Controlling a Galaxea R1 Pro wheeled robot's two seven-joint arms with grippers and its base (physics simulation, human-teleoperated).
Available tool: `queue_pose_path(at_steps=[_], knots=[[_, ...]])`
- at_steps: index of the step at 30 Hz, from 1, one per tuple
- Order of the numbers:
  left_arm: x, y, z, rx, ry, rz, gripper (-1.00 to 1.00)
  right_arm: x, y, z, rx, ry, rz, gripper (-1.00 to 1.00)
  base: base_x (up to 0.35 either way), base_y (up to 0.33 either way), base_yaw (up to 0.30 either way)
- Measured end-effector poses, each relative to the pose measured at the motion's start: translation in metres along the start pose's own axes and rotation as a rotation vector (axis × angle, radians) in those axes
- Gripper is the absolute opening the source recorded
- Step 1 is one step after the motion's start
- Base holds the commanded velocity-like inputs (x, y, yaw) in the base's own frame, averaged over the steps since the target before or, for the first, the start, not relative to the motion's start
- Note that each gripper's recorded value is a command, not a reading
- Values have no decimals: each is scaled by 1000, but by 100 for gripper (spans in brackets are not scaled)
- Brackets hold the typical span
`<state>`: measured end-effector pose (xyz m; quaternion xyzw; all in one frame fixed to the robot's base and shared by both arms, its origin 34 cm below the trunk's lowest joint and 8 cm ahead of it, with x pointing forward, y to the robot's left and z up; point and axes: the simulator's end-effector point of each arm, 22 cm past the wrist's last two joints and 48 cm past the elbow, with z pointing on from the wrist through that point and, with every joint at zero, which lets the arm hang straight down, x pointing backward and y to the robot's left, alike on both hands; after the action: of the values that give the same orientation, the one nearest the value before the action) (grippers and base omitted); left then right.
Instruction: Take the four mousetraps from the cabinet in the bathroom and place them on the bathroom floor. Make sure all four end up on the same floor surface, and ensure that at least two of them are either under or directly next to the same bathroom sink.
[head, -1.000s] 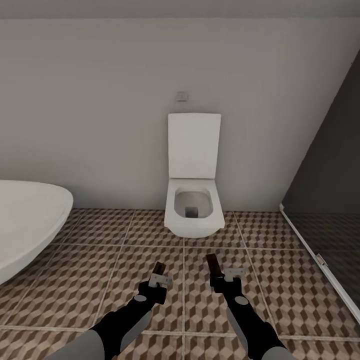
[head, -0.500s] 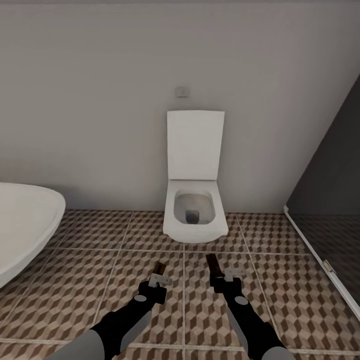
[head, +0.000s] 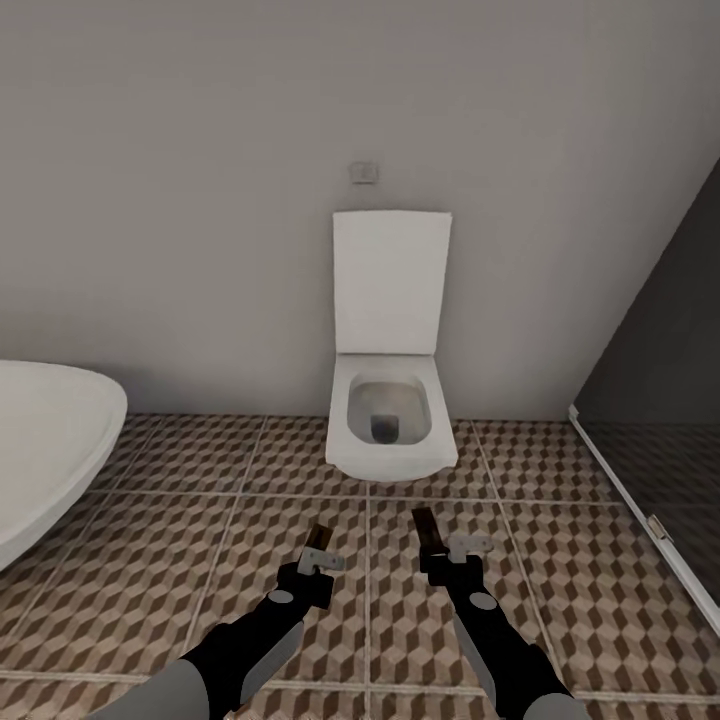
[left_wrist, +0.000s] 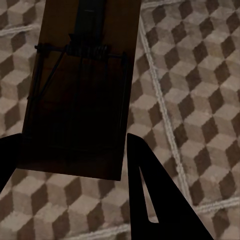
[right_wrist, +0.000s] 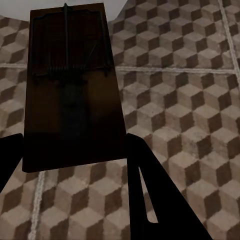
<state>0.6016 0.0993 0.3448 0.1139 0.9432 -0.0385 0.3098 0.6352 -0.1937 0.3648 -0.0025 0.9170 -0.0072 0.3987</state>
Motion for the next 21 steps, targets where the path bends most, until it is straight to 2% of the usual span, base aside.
queue_pose_path(at_steps=[7, 21], knots=[[7, 0, 3, 1, 13, -1, -100, 6, 0, 2, 0, 11, -1, -100, 19, 0, 0], [18, -2, 8, 5, 34, -4, -100, 18, 0, 6, 0, 33, 0, -100, 156, 0, 0]])
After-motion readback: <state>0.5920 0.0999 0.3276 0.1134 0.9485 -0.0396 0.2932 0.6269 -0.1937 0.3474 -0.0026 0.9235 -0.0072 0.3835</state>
